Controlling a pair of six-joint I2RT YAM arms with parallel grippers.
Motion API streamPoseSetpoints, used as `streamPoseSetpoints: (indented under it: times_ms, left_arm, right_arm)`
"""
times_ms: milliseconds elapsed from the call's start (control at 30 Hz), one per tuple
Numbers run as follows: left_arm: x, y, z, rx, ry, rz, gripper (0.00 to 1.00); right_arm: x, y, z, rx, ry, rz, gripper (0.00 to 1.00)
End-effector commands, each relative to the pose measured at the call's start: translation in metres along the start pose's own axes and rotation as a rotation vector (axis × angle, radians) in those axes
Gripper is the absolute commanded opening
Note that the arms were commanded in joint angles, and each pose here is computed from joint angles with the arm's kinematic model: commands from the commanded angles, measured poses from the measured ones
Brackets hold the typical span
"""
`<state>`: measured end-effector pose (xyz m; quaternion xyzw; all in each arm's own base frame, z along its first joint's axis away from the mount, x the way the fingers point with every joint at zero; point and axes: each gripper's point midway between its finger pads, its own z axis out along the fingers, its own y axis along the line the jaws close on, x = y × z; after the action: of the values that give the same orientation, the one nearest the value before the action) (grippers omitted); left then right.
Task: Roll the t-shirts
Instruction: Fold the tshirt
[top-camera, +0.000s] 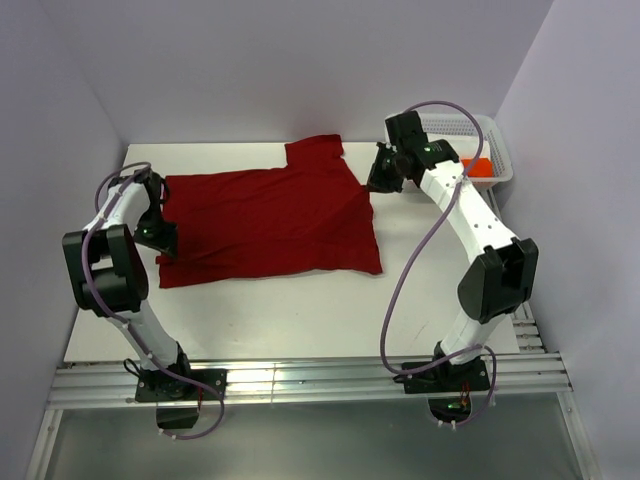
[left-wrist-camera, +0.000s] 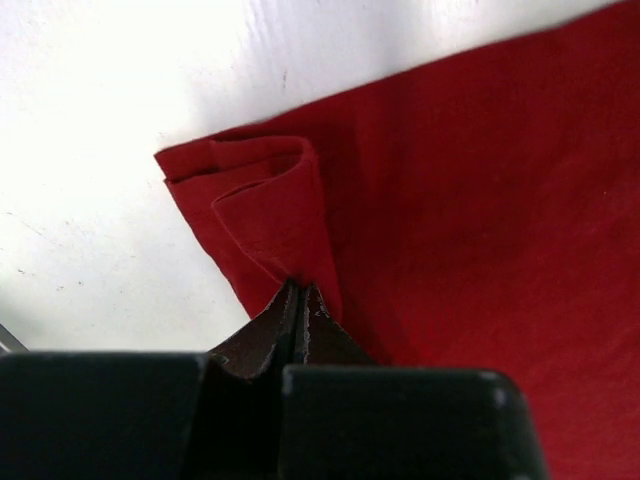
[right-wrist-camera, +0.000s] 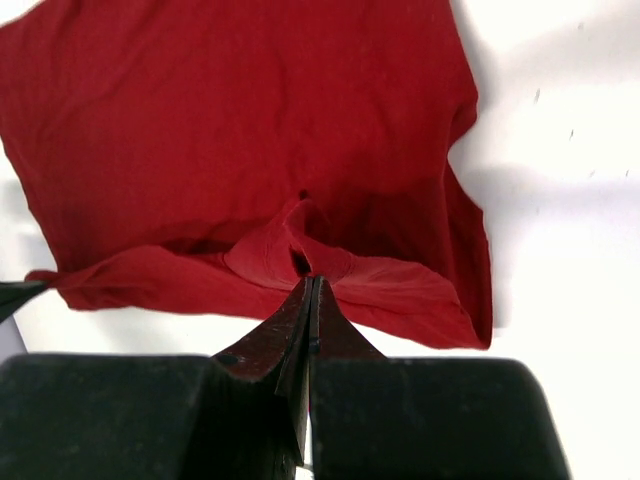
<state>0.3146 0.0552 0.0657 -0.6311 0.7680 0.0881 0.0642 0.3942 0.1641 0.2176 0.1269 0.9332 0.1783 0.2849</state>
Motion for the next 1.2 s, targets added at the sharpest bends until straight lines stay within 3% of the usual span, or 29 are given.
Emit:
streamPoseSetpoints:
  times_ms: [0, 567, 767, 833, 900, 933, 967, 1033, 1167]
  left_arm:
    - [-0.006, -0.005, -0.008, 0.003, -0.035, 0.021, 0.00]
    - [-0.008, -0.019, 0.001, -0.009, -0.038, 0.054, 0.00]
    - [-0.013, -0.036, -0.003, 0.051, -0.054, 0.093, 0.01]
    - [-0.013, -0.043, -0.005, 0.087, -0.050, 0.105, 0.05]
    - [-0.011, -0.048, -0.005, 0.115, -0.039, 0.132, 0.33]
    - [-0.010, -0.046, -0.006, 0.106, -0.035, 0.136, 0.49]
    - [-0.011, -0.047, -0.006, 0.105, -0.037, 0.140, 0.76]
    - [-0.012, -0.047, -0.009, 0.116, -0.041, 0.156, 0.97]
    - [-0.027, -0.046, -0.036, 0.170, -0.106, 0.174, 1.00]
  right_arm:
    - [-0.025, 0.007, -0.003, -0.025, -0.056, -0.024, 0.00]
    - [-0.032, 0.011, 0.043, -0.044, -0.011, -0.038, 0.00]
    - [-0.055, 0.018, 0.060, -0.052, -0.051, -0.046, 0.00]
    - [-0.060, 0.020, 0.066, -0.069, -0.055, -0.047, 0.01]
    - [-0.063, 0.018, 0.076, -0.068, -0.044, -0.040, 0.22]
    - [-0.063, 0.017, 0.079, -0.064, -0.034, -0.041, 0.55]
    - [-0.060, 0.009, 0.084, -0.021, -0.016, -0.029, 0.66]
    - [-0.057, 0.006, 0.079, -0.011, -0.008, -0.025, 0.74]
    - [-0.029, -0.015, 0.062, 0.015, 0.013, -0.007, 0.72]
